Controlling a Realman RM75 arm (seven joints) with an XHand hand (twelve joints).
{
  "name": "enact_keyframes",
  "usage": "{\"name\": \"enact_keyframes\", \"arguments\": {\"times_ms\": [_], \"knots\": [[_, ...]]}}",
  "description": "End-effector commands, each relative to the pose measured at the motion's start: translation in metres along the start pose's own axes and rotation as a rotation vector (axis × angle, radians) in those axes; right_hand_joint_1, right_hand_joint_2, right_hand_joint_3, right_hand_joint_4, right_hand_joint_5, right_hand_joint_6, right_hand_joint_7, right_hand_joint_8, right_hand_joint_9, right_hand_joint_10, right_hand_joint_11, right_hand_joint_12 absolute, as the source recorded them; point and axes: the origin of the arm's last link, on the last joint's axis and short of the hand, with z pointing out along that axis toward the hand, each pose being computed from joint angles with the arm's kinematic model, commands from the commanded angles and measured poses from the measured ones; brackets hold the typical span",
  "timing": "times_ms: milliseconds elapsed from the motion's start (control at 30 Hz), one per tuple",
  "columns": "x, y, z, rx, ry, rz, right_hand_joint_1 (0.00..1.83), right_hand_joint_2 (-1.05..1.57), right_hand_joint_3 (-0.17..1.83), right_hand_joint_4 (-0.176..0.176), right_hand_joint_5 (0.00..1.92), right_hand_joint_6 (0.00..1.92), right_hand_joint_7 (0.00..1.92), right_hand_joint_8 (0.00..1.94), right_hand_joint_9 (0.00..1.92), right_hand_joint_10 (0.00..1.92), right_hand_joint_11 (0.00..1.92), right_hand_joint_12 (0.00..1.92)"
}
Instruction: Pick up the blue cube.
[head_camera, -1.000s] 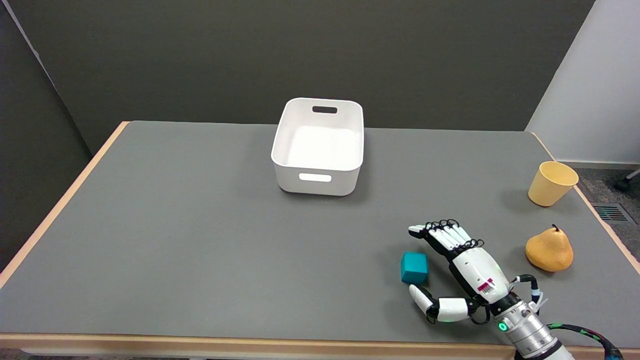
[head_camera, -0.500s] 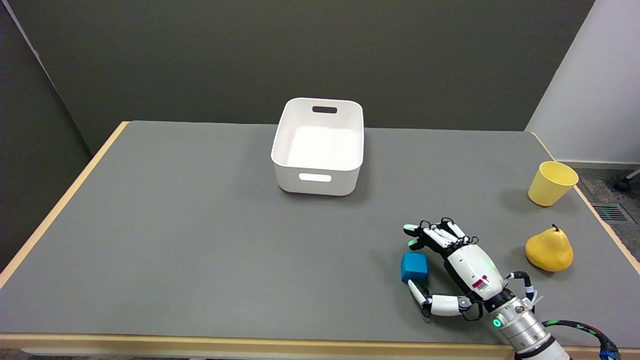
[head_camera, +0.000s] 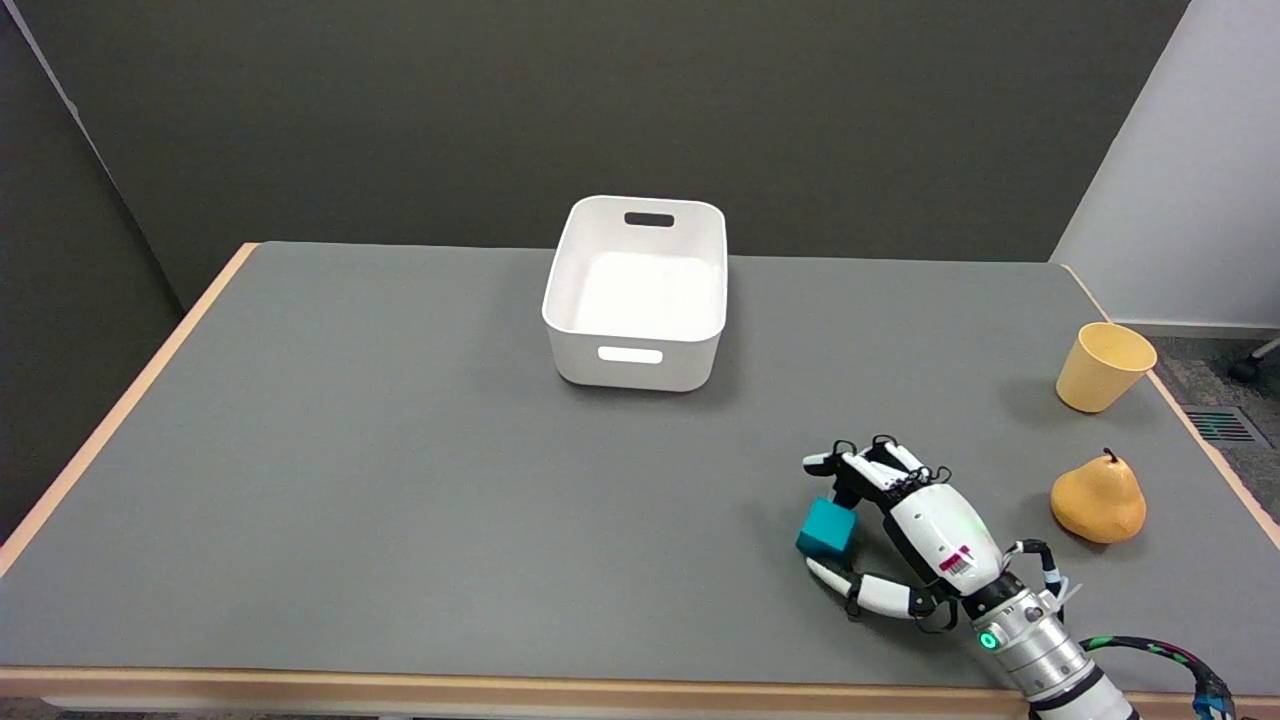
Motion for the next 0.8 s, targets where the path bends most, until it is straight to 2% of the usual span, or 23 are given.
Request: {"name": "enact_keyframes", "arguments": {"times_ms": [33,67,467,700,800], "knots": [[0.008,-0.007,0.009,0.034,0.08,0.004,1.41,0.98,0.58,-0.017,0.3,0.9,0.72,1.66,0.59,1.53,0.21,1.33],[0.01,-0.008,0.01,0.04,0.093,0.004,1.47,1.01,0.51,-0.017,0.3,0.93,0.72,1.68,0.61,1.57,0.21,1.35],[0.059,-0.018,0.053,0.159,0.263,-0.004,1.48,0.94,0.62,-0.007,0.35,1.01,0.71,1.65,0.67,1.62,0.31,1.48],[0.101,-0.02,0.097,0.2,0.421,-0.118,1.48,0.93,0.64,-0.004,0.35,1.01,0.71,1.65,0.68,1.62,0.31,1.5],[0.113,-0.017,0.124,0.193,0.438,-0.165,1.48,0.93,0.65,0.0,0.35,1.01,0.71,1.65,0.68,1.64,0.32,1.5]]}}
